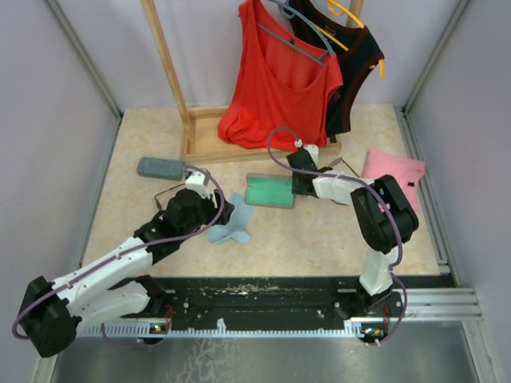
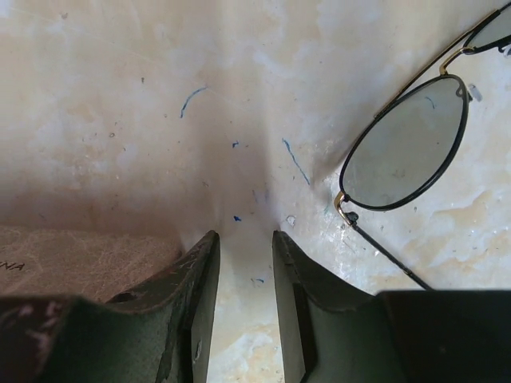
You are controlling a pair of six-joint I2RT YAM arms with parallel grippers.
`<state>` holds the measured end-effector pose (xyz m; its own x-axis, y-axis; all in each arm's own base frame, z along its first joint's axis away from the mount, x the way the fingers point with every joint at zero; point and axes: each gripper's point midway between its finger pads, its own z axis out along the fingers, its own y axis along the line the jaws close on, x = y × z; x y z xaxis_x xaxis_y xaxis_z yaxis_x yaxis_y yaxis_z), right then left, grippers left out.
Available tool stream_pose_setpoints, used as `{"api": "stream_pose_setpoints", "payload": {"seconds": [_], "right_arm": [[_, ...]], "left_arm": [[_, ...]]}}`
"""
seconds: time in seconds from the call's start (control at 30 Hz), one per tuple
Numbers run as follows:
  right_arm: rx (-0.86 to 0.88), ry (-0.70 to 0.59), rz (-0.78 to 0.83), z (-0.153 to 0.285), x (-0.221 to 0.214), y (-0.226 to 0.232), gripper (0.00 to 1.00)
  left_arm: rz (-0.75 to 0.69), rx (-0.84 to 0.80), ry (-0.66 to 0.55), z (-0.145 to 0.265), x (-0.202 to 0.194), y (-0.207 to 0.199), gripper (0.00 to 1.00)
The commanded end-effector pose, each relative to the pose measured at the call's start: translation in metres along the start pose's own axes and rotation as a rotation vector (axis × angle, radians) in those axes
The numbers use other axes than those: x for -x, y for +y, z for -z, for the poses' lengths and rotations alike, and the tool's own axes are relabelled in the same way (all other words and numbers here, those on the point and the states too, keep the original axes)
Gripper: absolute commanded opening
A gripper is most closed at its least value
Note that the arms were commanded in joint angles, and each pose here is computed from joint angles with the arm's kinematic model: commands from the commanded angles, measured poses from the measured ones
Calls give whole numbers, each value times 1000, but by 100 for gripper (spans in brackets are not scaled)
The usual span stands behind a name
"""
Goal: Organize the sunglasses
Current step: Adjust the sunglasses case at the center of the board.
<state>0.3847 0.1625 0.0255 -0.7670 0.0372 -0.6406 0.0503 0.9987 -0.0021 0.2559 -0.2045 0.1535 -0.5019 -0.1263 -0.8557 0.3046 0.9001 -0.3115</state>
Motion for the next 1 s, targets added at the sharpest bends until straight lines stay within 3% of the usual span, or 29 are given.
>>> {"api": "stream_pose_setpoints", "payload": {"seconds": [0.0, 0.23, 0.47, 0.67, 0.97], "right_arm": [[23, -88, -16, 13, 33, 4, 35], [-61, -180, -91, 62, 40, -33, 40], [152, -191, -78, 110, 12, -24, 43], [322, -167, 75, 142, -16, 41, 49], [432, -134, 185, 145, -20, 155, 53]], "left_arm": [[19, 63, -5, 4, 0, 16, 73], [47, 140, 15, 7, -6, 32, 73], [84, 187, 26, 12, -17, 44, 75], [122, 232, 61, 14, -29, 53, 74], [222, 283, -91, 54, -6, 72, 70]]}}
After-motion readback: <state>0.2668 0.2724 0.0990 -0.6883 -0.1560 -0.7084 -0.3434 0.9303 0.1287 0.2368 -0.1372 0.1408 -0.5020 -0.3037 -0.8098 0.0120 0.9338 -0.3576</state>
